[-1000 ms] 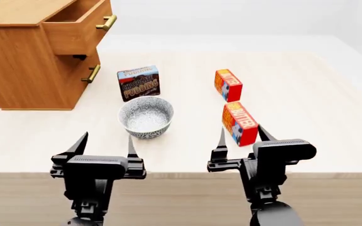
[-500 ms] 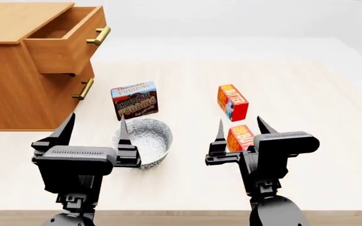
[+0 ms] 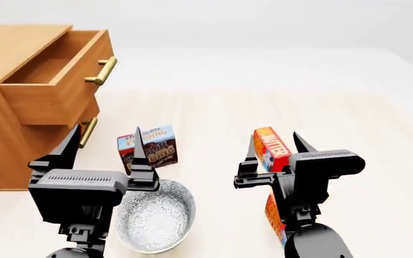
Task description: Put the butter at the front in the top drawer of the cabinet and close it.
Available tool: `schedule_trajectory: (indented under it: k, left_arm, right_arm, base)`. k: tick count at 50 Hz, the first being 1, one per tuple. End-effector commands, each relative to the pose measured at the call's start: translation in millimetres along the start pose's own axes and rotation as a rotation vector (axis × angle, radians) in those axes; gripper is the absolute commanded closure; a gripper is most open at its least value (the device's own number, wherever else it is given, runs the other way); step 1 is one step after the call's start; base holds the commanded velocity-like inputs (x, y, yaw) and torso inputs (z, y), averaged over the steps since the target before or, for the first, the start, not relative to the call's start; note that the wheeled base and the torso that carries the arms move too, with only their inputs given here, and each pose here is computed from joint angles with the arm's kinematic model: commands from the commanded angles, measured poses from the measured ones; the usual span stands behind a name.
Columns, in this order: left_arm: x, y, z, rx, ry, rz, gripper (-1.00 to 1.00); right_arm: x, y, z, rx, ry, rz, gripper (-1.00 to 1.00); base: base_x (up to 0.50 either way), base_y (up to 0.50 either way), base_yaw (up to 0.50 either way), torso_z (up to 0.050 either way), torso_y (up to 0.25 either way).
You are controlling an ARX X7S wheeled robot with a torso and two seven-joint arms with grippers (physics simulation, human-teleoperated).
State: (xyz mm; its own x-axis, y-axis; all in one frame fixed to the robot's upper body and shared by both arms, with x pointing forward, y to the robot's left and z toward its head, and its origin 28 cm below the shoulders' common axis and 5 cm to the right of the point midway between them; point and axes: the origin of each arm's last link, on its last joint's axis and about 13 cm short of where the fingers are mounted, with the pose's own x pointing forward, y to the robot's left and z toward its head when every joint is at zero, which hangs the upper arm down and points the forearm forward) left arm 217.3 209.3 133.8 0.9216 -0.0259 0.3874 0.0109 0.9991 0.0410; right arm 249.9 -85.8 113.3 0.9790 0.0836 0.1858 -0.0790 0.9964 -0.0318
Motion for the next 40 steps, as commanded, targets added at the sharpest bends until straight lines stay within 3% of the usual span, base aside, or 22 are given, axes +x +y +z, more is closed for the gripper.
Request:
schedule_trajectory:
  k: [1, 8, 18, 31, 40]
  left_arm:
    - [-1.2, -0.4, 0.0, -0.002, -0.003, -0.002, -1.00]
    - [-1.2, -0.4, -0.4, -0.002, -0.002, -0.003, -1.00]
    - [-1.4, -0.5, -1.1, -0.001, 0.013, -0.003, -1.00]
    - [-0.3, -1.2, -0.4, 0.002, 0.018, -0.003, -1.00]
    - [3.8, -0.7, 7.9, 0.004, 0.005, -0.012, -1.00]
  right_arm:
    - [-0.8, -0.2, -0.6, -0.002, 0.001, 0.000, -1.00]
    - [-1.7, -0.4, -1.2, -0.003, 0.007, 0.000, -1.00]
    - [-1.7, -0.4, -1.4, -0.007, 0.010, -0.003, -1.00]
    - [-0.9, 0.4, -0.9, -0.004, -0.005, 0.007, -1.00]
    - [-0.3, 0.6, -0.9, -0.004, -0.002, 0.004, -1.00]
  base:
    - [0.38, 0.00, 0.00, 0.050, 0.000]
    - [0.37, 0.00, 0.00, 0.050, 0.001]
    - [0.01, 0.00, 0.00, 0.041, 0.000]
    - [0.27, 0.00, 0.00, 0.018, 0.000]
    - [0.02, 0.00, 0.00, 0.000, 0.000]
